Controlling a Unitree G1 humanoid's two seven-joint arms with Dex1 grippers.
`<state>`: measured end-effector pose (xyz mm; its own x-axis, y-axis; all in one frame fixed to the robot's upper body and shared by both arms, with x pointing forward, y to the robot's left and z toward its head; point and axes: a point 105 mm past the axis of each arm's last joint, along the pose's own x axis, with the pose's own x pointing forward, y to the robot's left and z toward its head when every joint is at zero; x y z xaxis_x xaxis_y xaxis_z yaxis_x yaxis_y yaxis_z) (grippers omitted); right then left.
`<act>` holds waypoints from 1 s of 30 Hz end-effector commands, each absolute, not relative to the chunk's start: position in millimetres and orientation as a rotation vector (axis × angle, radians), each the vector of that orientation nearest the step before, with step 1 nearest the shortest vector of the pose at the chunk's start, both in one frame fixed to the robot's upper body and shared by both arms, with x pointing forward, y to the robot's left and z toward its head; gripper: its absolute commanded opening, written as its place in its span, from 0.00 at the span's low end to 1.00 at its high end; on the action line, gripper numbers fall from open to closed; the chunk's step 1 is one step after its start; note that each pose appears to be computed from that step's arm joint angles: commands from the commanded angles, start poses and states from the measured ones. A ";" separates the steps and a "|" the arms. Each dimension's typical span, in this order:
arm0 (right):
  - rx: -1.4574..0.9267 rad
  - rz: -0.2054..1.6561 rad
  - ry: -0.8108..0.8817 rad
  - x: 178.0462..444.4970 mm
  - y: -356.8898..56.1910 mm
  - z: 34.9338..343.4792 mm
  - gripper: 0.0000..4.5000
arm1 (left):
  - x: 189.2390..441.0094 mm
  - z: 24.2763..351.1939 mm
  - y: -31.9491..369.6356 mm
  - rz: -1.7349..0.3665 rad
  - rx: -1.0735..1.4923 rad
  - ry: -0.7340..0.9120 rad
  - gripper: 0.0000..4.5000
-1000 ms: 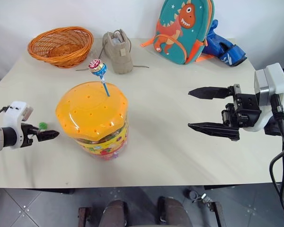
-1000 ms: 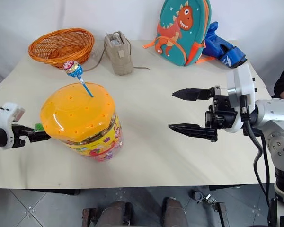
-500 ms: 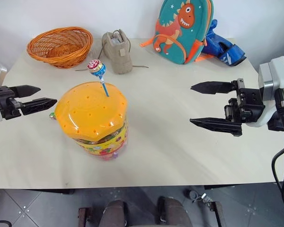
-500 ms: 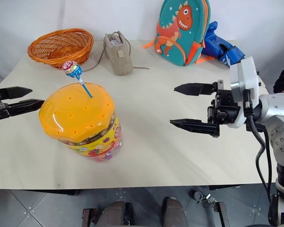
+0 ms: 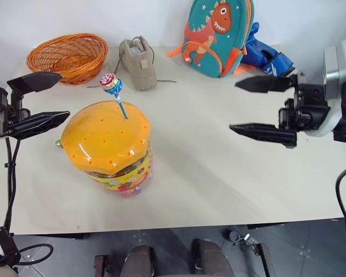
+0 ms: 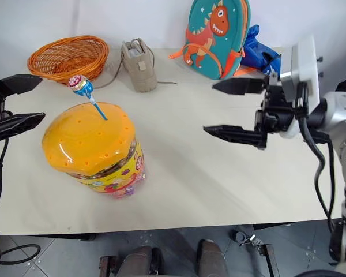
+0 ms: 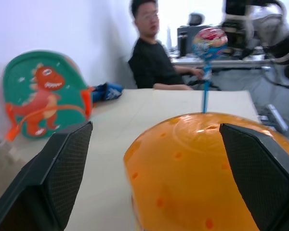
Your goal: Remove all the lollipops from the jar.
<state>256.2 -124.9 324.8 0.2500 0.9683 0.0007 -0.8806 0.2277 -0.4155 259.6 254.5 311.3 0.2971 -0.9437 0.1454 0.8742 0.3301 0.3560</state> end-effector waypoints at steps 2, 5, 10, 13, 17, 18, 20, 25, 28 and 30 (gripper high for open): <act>-0.359 1.342 -0.301 251.9 -103.4 333.6 1.00 | 246.6 310.5 260.4 -1.301 0.267 -0.349 1.00; -0.344 1.387 -0.290 256.2 -87.9 332.3 1.00 | 243.6 305.8 265.7 -1.305 0.265 -0.309 1.00; -0.275 1.451 -0.293 272.9 -48.4 332.5 1.00 | 238.2 297.5 275.1 -1.252 0.255 -0.275 1.00; -0.228 1.471 -0.284 280.5 -32.2 332.3 1.00 | 234.2 291.9 279.6 -1.215 0.235 -0.260 1.00; -0.181 1.522 -0.284 283.3 -13.8 331.8 1.00 | 227.0 286.8 286.5 -1.165 0.226 -0.254 1.00; -0.170 1.536 -0.287 283.2 -9.4 332.0 1.00 | 224.7 286.6 287.8 -1.155 0.224 -0.257 1.00; -0.152 1.560 -0.293 282.5 -2.9 333.1 1.00 | 221.4 285.8 291.1 -1.136 0.225 -0.256 1.00; -0.120 1.645 -0.318 274.7 15.1 336.0 1.00 | 213.6 285.0 305.0 -1.048 0.221 -0.273 1.00; -0.143 1.713 -0.315 267.8 35.8 330.2 1.00 | 211.2 278.6 308.1 -1.010 0.211 -0.267 1.00; -0.144 1.719 -0.325 268.4 46.0 329.8 1.00 | 212.2 277.9 304.3 -1.011 0.205 -0.280 1.00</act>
<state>272.9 40.3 320.2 -0.1554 0.9851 0.0730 -0.9606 -0.1335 -0.2437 216.3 307.7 269.6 0.5077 -0.8539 0.1142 0.8172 0.5193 0.2501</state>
